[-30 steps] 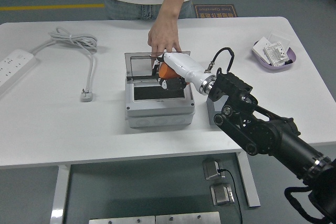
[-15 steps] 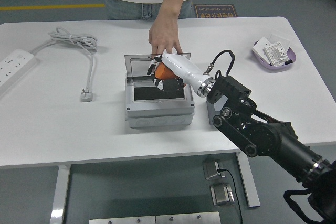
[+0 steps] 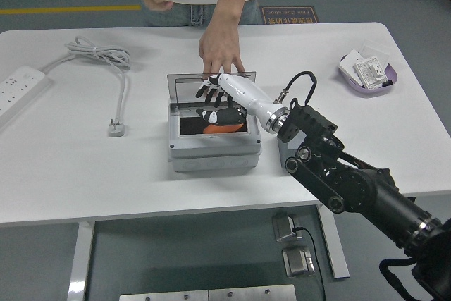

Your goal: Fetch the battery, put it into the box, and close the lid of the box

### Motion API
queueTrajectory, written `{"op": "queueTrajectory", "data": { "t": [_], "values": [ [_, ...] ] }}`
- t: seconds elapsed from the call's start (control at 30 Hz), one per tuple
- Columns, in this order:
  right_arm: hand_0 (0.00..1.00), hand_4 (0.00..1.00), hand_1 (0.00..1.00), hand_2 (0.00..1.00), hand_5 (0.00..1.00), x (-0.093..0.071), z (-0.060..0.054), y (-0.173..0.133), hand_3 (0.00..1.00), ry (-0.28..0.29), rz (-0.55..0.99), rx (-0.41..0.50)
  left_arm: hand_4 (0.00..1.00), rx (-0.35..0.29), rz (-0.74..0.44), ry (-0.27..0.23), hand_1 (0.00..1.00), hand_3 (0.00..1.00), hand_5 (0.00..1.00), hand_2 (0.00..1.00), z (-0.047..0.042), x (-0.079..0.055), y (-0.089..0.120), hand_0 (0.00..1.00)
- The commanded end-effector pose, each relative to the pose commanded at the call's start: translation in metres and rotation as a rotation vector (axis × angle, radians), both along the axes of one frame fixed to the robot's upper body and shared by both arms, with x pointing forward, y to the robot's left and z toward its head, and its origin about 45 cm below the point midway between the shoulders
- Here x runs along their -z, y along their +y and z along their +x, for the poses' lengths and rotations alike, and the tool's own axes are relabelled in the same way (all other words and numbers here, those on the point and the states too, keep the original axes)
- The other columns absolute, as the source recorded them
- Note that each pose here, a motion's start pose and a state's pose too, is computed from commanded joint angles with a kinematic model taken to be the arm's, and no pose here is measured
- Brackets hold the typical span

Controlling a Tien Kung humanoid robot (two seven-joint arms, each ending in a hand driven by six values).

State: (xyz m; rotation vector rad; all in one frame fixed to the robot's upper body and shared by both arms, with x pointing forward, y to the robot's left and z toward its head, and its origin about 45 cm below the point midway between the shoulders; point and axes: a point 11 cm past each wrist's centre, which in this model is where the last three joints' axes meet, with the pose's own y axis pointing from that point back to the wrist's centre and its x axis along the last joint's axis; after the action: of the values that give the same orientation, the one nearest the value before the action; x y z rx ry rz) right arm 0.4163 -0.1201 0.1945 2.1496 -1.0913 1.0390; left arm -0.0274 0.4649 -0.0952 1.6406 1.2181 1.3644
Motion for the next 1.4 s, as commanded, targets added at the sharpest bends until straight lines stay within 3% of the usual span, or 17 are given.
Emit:
{"op": "queueTrajectory", "data": {
  "t": [0.57,0.93,1.07,1.4],
  "values": [
    [0.294,0.784,0.422,0.496,0.361,-0.008,-0.007,0.003,0.528,0.026,0.048,-0.013,0.715,-0.005,-0.002,0.002,0.398,0.641,0.236,0.589,-0.0023,0.001,-0.001,0.588],
    [0.29,0.777,0.419,0.495,0.369,-0.038,-0.015,0.006,0.518,0.058,0.136,-0.042,0.714,-0.009,-0.004,0.001,0.398,0.641,0.23,0.591,-0.003,0.001,-0.003,0.588],
    [0.287,0.77,0.414,0.499,0.361,-0.053,-0.01,0.002,0.523,0.036,0.146,-0.043,0.713,-0.008,-0.003,0.001,0.397,0.641,0.226,0.592,-0.0025,0.001,-0.002,0.588],
    [0.287,0.769,0.415,0.505,0.356,-0.088,0.024,-0.023,0.525,-0.042,0.108,-0.017,0.712,0.001,0.007,-0.002,0.397,0.639,0.227,0.591,0.0017,-0.002,0.004,0.588]
  ]
}}
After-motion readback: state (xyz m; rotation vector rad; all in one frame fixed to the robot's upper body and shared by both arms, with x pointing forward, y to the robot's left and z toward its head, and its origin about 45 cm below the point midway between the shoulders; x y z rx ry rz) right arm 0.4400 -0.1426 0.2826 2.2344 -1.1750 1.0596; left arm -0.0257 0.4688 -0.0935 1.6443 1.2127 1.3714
